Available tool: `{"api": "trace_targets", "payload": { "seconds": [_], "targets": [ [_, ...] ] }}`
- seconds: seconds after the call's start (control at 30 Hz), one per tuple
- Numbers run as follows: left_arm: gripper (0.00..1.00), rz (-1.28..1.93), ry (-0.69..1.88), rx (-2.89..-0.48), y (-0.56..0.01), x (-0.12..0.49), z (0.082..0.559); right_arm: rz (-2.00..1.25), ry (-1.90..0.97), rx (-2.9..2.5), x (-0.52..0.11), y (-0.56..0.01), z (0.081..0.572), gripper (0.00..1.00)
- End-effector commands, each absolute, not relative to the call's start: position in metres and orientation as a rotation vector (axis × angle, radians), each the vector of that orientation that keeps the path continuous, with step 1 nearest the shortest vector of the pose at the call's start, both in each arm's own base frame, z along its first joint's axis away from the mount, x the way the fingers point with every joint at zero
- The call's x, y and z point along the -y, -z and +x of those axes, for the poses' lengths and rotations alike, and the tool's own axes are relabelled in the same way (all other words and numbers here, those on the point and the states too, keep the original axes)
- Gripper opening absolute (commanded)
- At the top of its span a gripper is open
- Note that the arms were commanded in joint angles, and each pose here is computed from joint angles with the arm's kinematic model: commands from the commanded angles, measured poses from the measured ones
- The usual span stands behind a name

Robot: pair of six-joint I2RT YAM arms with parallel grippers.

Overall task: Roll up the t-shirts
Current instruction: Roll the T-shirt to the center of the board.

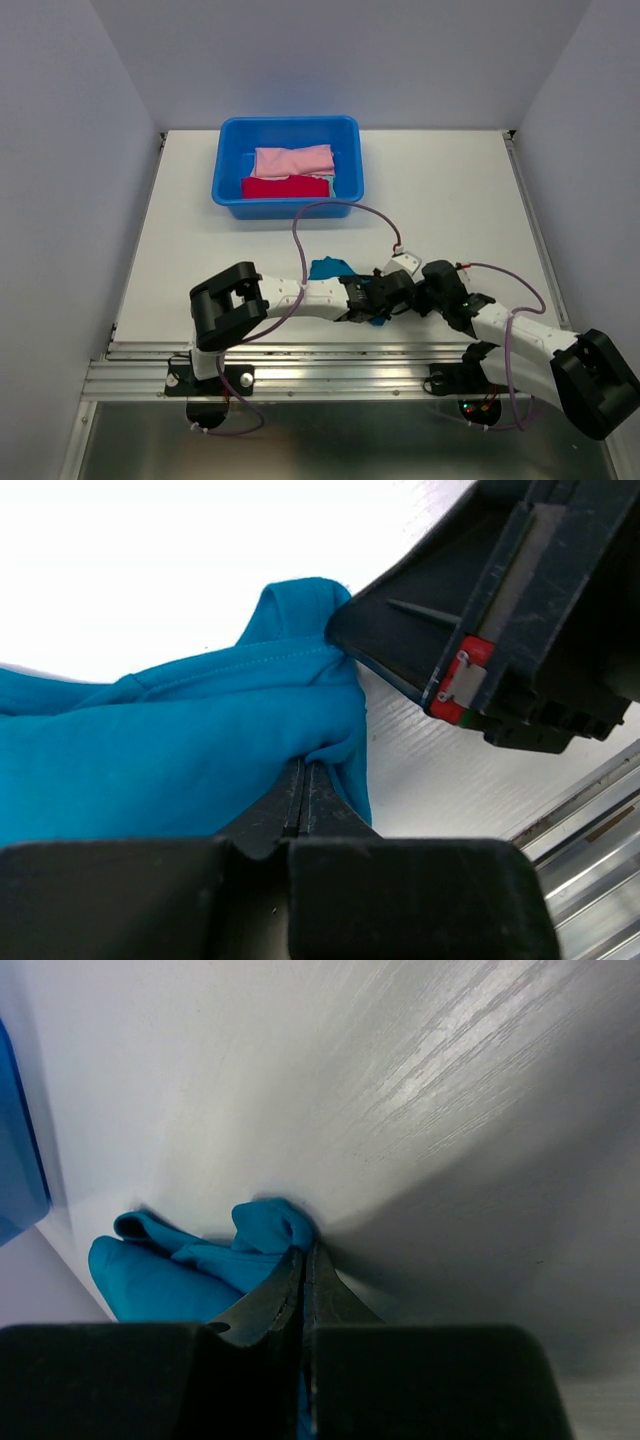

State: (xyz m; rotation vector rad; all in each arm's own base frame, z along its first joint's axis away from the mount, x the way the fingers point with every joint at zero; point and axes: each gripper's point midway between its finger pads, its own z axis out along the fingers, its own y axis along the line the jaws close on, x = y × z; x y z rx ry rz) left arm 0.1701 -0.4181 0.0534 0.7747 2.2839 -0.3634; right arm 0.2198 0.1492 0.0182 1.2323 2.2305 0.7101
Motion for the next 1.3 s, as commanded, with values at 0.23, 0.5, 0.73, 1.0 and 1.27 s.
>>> {"api": "trace_targets", "payload": {
  "seconds": [0.23, 0.5, 0.73, 1.0, 1.27],
  "targets": [
    [0.01, 0.694, 0.442, -2.238, -0.081, 0.427, 0.186, 1.264, -0.658, -2.252, -0.138, -0.003, 0.203, 0.01],
    [0.55, 0.694, 0.453, -2.250, -0.081, 0.421, 0.181, 1.272, -0.651, -2.243, -0.137, -0.003, 0.204, 0.01],
    [0.68, 0.734, 0.493, -2.249, -0.080, 0.429, 0.176, 1.280, -0.658, -2.250, -0.139, -0.003, 0.204, 0.01],
    [0.58, 0.756, 0.475, -2.265, -0.069, 0.432, 0.175, 1.285, -0.673, -2.231, -0.139, -0.007, 0.206, 0.01],
    [0.28, 0.717, 0.423, -2.276, -0.062, 0.425, 0.188, 1.280, -0.712, -2.210, -0.141, -0.013, 0.207, 0.01]
  ]
}}
